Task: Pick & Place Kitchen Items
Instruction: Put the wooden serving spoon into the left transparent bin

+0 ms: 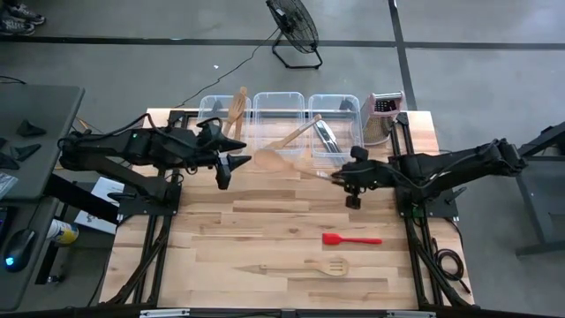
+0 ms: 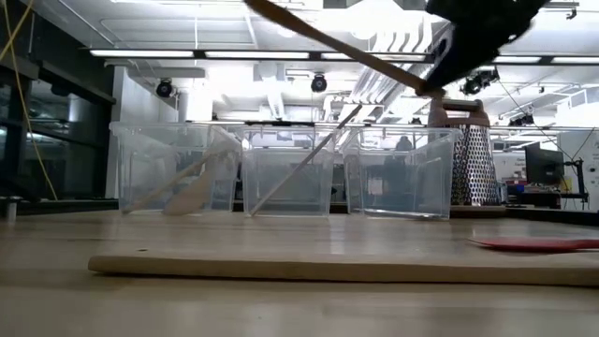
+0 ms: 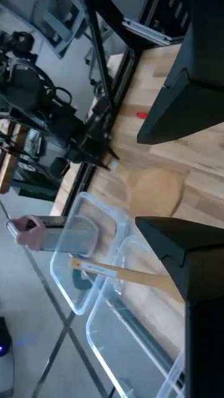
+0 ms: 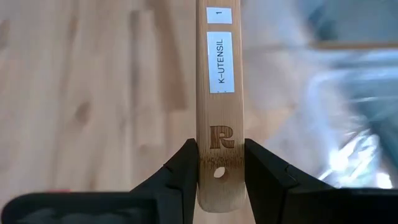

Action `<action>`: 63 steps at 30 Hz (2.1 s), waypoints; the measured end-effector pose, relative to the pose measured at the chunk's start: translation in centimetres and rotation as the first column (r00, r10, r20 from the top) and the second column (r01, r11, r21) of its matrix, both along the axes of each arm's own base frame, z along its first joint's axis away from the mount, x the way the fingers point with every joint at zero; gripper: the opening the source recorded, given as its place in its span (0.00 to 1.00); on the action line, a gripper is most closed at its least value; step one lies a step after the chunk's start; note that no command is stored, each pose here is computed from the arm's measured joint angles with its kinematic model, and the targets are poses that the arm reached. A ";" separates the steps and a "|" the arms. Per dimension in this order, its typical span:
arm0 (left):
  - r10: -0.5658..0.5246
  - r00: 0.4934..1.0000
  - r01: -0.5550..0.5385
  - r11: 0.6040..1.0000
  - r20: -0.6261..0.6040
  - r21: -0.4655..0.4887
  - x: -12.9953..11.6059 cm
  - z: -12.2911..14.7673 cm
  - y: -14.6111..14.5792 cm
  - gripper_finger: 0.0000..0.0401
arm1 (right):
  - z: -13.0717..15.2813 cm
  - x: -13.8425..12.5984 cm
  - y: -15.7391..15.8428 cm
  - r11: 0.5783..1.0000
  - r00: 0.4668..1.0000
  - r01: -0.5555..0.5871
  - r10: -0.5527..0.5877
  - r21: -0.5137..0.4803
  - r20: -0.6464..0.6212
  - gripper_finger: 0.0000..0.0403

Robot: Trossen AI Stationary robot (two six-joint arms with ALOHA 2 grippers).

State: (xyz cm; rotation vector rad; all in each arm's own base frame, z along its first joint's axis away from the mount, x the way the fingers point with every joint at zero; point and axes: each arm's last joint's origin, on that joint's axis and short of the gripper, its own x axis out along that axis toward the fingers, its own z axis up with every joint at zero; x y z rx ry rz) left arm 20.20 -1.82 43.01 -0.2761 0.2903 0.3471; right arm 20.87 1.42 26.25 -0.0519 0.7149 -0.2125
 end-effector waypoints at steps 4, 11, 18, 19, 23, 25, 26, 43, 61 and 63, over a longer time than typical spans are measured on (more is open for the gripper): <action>0.003 0.999 -0.002 1.000 0.042 -0.014 0.2 0.3 0.0 0.50 | 0.7 0.5 -0.5 0.992 0.991 0.096 -0.088 -0.085 0.096 0.24; 0.022 0.995 -0.020 1.000 0.100 -0.020 1.6 0.5 -0.2 0.50 | 1.6 1.0 -1.4 0.980 0.970 0.166 -0.142 -0.110 0.197 0.24; 0.041 0.996 -0.037 0.998 0.082 -0.048 2.5 -0.1 -0.3 0.50 | 1.7 1.1 -1.7 0.977 0.969 0.170 -0.142 -0.130 0.201 0.24; 0.044 0.996 -0.040 0.998 0.079 -0.056 2.7 -0.2 -0.3 0.50 | 1.7 1.1 -1.7 0.977 0.969 0.172 -0.144 -0.130 0.201 0.24; 0.053 0.996 -0.048 0.997 0.074 -0.068 3.0 -0.4 -0.4 0.50 | 1.9 1.2 -1.8 0.976 0.966 0.170 -0.139 -0.133 0.217 0.24; 0.057 0.996 -0.051 0.996 0.074 -0.079 3.3 -0.6 -0.4 0.50 | 2.0 1.2 -1.8 0.976 0.965 0.167 -0.132 -0.140 0.226 0.24; 0.058 0.996 -0.052 0.996 0.072 -0.078 3.3 -0.6 -0.4 0.50 | 2.0 1.3 -1.8 0.976 0.964 0.166 -0.131 -0.141 0.230 0.24; 0.057 0.984 -0.054 0.998 0.168 -0.021 5.9 -0.5 -0.7 0.50 | 5.0 2.5 -2.0 0.999 0.844 -0.008 0.031 -0.044 0.535 0.24; 0.019 0.943 -0.050 0.995 0.334 0.084 9.7 -0.3 -1.3 0.50 | 4.3 5.0 -3.2 0.955 0.767 -0.276 0.150 0.109 0.624 0.24; 0.027 0.942 -0.058 0.995 0.335 0.083 9.9 -0.4 -1.3 0.50 | 4.4 5.0 -3.2 0.954 0.764 -0.281 0.154 0.108 0.626 0.24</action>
